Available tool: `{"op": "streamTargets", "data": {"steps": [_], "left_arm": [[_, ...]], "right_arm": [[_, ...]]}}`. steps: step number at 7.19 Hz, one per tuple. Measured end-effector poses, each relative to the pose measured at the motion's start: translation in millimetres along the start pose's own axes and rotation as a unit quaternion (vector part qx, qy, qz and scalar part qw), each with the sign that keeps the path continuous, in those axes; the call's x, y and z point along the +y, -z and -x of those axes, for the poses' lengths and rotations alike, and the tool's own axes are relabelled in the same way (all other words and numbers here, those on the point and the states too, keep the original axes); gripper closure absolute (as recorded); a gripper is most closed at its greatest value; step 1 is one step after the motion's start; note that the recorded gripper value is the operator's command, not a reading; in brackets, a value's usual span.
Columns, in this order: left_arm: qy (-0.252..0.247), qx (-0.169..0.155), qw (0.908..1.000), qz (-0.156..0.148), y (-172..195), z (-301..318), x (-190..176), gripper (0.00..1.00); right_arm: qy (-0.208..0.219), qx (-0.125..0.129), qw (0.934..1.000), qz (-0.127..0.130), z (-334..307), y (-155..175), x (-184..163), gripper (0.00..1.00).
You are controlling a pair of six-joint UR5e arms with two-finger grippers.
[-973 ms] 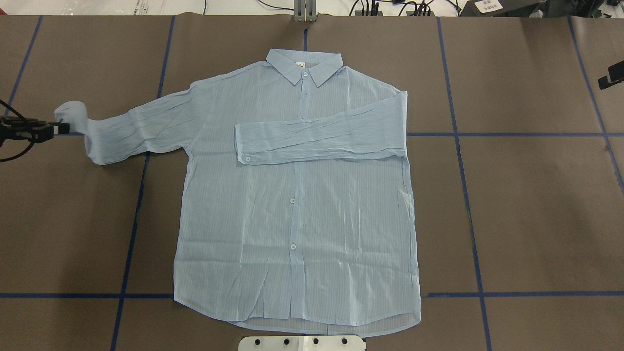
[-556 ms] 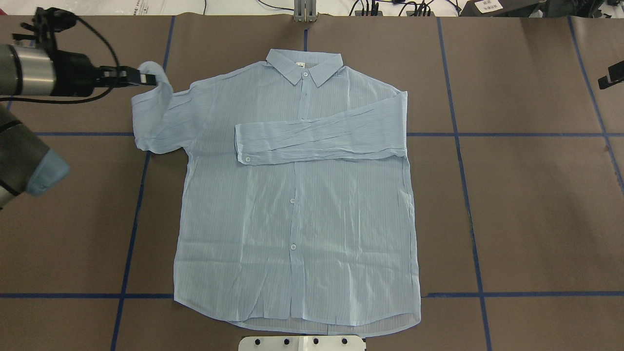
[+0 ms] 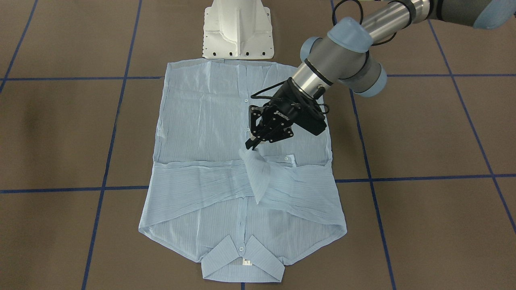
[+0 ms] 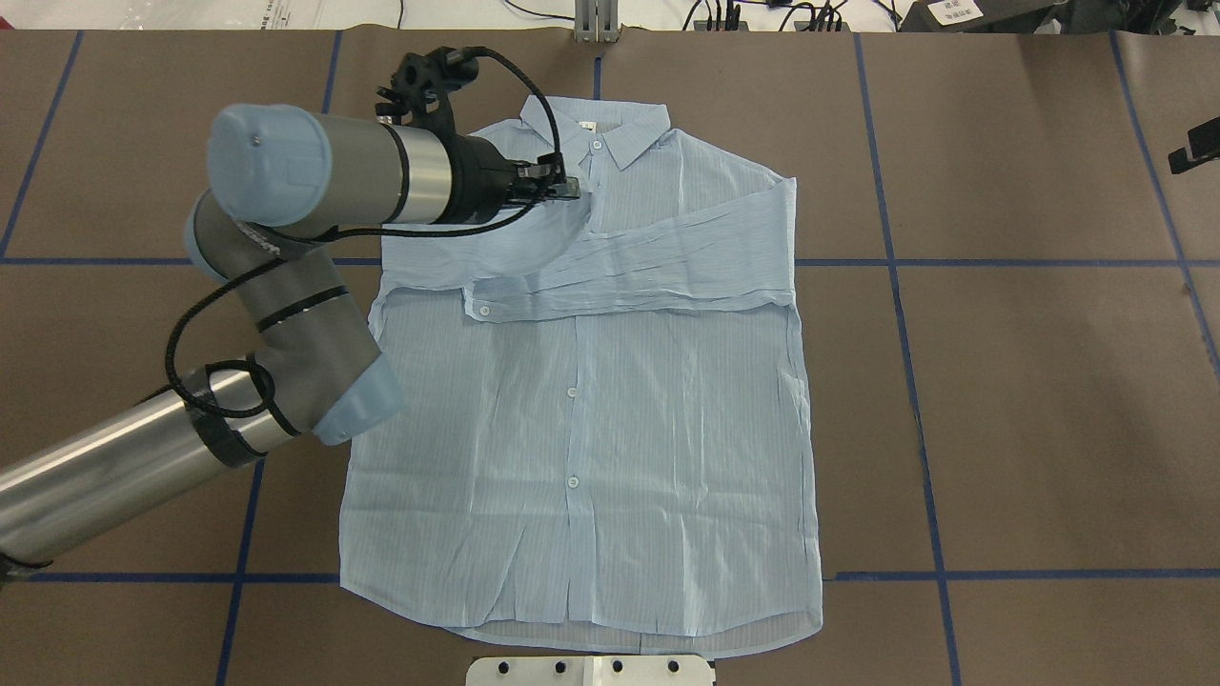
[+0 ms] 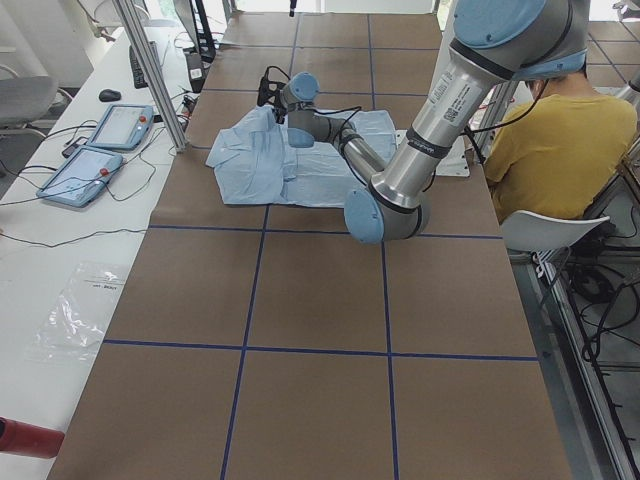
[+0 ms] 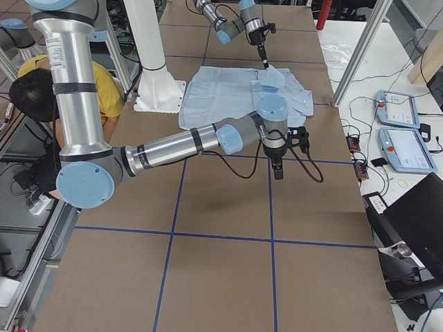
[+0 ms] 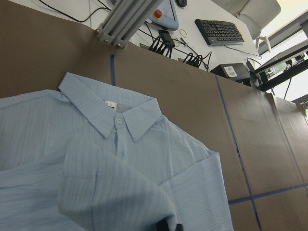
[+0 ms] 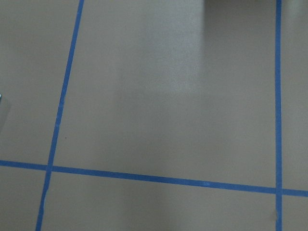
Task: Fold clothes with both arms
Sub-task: 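Lift the sleeve with the left gripper and lay it across the shirt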
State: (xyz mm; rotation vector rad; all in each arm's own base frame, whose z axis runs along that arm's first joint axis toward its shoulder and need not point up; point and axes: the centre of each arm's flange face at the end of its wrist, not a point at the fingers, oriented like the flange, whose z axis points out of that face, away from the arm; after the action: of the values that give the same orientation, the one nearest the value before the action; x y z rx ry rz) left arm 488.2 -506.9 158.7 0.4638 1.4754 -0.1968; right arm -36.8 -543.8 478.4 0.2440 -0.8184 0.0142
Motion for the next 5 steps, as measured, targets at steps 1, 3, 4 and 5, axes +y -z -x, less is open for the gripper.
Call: {"op": "streamTargets", "data": {"steps": [1,3,4,5], "left_arm": [[0.000,-0.006,1.0000,-0.003,-33,-19,28,0.30],[-0.011,-0.024,0.9996,-0.003,-84,-34,82,0.00],[-0.025,-0.027,0.9993,-0.004,-96,-41,102,0.00],[-0.043,-0.026,0.9987,-0.004,-100,-48,114,0.00]], "right_arm": [[-0.001,0.000,1.0000,0.000,0,0,0,0.00],[-0.002,0.000,1.0000,0.001,-1,-1,0,0.00],[-0.002,0.000,1.0000,0.001,-1,-1,0,0.00],[-0.005,0.000,1.0000,0.000,0,0,0,0.00]]}}
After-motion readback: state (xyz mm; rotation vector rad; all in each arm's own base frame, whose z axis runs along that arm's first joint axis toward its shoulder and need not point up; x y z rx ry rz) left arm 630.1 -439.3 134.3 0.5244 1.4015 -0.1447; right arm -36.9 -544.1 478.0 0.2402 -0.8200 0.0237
